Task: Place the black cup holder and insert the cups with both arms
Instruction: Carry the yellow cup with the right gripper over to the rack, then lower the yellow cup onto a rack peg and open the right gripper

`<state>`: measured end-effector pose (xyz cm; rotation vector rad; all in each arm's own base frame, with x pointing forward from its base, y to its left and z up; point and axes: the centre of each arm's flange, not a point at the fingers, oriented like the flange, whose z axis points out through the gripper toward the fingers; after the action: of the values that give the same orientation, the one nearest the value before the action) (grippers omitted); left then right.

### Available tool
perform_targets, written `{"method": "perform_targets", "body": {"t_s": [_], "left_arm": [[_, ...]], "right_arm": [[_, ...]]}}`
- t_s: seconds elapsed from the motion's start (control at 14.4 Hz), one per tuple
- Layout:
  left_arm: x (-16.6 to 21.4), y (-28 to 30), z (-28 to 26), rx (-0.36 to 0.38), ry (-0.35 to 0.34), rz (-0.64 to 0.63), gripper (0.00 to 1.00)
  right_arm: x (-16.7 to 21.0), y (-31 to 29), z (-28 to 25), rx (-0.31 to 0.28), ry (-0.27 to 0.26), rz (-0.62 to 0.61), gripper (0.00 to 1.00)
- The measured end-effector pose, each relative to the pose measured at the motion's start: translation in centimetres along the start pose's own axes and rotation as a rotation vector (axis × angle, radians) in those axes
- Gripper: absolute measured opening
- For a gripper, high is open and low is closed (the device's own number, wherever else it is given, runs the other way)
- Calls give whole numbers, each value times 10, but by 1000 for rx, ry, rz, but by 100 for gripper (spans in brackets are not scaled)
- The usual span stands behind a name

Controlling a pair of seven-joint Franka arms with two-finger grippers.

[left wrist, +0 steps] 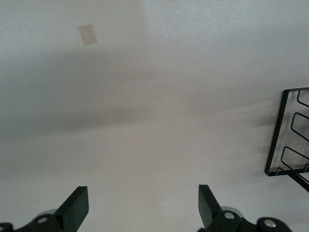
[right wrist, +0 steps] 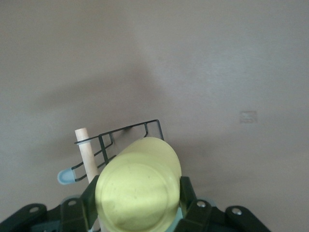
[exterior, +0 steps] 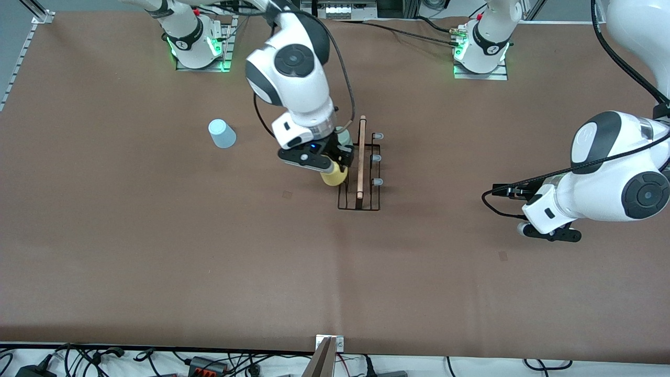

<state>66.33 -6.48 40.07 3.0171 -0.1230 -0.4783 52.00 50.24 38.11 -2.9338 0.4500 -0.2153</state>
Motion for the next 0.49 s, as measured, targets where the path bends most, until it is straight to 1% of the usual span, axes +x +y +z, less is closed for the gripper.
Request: {"method": "perform_targets", "body": {"t_s": [0.21, 0.42, 0.49], "left_arm": [[1, -4, -1, -2, 2, -6, 100], [1, -14, -11, -5, 24, -23, 100], [1, -20, -14, -7, 30, -31, 100]], "right_arm": [[-1, -1, 23, -9, -1, -10, 68], [-8, -2, 35, -19, -11, -19, 68], [-9, -2, 38, -23, -13, -22, 72]]}}
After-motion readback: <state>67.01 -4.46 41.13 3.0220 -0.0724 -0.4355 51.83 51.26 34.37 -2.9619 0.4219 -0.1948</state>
